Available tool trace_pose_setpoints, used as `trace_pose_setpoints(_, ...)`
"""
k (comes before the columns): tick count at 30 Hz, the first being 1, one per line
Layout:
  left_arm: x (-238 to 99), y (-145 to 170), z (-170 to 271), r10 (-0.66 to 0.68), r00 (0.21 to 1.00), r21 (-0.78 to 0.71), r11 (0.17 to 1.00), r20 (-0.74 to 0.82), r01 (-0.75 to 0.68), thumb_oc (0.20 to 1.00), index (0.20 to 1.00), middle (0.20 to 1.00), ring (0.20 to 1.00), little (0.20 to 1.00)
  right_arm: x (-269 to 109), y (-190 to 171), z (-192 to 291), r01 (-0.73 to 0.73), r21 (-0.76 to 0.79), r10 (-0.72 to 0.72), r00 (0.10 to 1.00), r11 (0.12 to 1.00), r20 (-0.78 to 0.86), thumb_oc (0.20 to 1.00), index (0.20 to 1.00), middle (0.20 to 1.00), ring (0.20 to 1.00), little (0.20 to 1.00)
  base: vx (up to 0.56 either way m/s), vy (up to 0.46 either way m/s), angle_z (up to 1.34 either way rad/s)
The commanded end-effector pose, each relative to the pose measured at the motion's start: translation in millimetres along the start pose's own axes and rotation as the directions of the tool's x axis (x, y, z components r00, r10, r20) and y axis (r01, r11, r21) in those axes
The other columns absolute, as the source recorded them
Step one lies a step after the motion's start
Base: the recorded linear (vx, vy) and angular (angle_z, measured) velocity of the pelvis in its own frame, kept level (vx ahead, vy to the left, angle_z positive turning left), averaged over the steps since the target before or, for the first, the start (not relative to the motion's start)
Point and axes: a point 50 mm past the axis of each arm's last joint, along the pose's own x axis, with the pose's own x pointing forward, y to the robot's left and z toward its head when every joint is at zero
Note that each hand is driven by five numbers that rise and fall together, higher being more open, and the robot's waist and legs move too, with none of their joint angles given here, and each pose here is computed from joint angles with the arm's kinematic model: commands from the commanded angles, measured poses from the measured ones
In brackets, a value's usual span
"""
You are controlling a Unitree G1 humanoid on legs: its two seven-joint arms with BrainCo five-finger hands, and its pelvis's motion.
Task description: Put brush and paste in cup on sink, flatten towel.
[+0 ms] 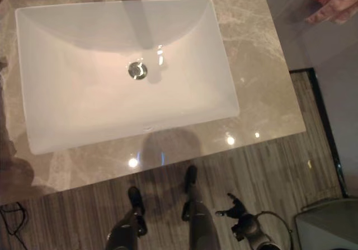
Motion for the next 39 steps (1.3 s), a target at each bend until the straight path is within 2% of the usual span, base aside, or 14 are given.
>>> trace_pose_setpoints(1,-3.9,8.6,-3.1,0.056,0.998,0.053,0.997,0.029,-0.058,0.200,0.200,0.200,0.200,0.200,2.8,-24.6,3.9,0.065,0.014,-0.065,0.998,0.998,0.017,1.000,1.000,1.000,1.000,1.000,0.01,0.025,0.12)
trace_pose_setpoints(4,-14.2,6.8,-8.2,0.030,0.998,0.135,0.990,0.062,-0.038,0.200,0.200,0.200,0.200,0.200,3.6,-23.5,5.1,0.070,0.015,-0.070,0.997,0.997,0.018,1.000,1.000,1.000,1.000,1.000,0.01,0.028,0.00)
trace_pose_setpoints(6,-38.2,4.3,-20.3,-0.004,0.996,0.173,0.985,0.092,-0.012,0.200,0.200,0.200,0.200,0.200,3.4,-27.1,3.1,0.093,0.024,-0.093,0.996,0.995,0.008,1.000,1.000,1.000,1.000,1.000,-0.02,0.061,-0.12)
trace_pose_setpoints(12,-84.3,1.5,-51.4,-0.057,0.997,0.155,0.987,0.044,0.050,0.200,0.200,0.200,0.200,0.200,-2.1,-32.0,-17.6,0.114,0.010,-0.113,0.991,0.993,-0.071,1.000,1.000,1.000,1.000,1.000,0.07,0.113,0.18)
trace_pose_setpoints(17,-104.3,1.3,-59.2,-0.092,0.995,0.145,0.986,0.029,0.087,0.200,0.200,0.200,0.200,0.200,-5.0,-35.4,-29.4,0.126,0.011,-0.124,0.984,0.992,-0.127,1.000,1.000,1.000,1.000,1.000,0.03,0.176,0.21)
trace_pose_setpoints(23,-115.5,-2.7,-63.3,-0.110,0.994,0.118,0.987,0.018,0.108,0.200,0.200,0.200,0.200,0.200,-7.8,-32.9,-37.8,0.106,0.000,-0.105,0.982,0.994,-0.155,1.000,1.000,1.000,1.000,1.000,0.06,0.128,0.01)
trace_pose_setpoints(28,-122.4,1.5,-73.1,-0.134,0.991,0.151,0.979,-0.027,0.137,0.200,0.200,0.200,0.200,0.200,-13.3,-20.2,-52.4,0.052,-0.039,-0.059,0.975,0.998,-0.214,1.000,1.000,1.000,1.000,1.000,0.07,-0.178,0.27)
trace_pose_setpoints(33,-126.4,-2.3,-81.7,-0.152,0.986,0.117,0.980,-0.071,0.160,0.200,0.200,0.200,0.200,0.200,-15.3,-27.7,-57.3,0.079,-0.040,-0.086,0.968,0.996,-0.235,1.000,1.000,1.000,1.000,1.000,0.12,-0.148,0.38)
trace_pose_setpoints(39,-137.5,-4.3,-92.4,-0.108,0.987,0.034,0.993,-0.120,0.113,0.200,0.200,0.200,0.200,0.200,-13.1,-50.4,-48.9,0.153,-0.031,-0.156,0.969,0.988,-0.193,1.000,1.000,1.000,1.000,1.000,0.08,-0.081,-0.08)
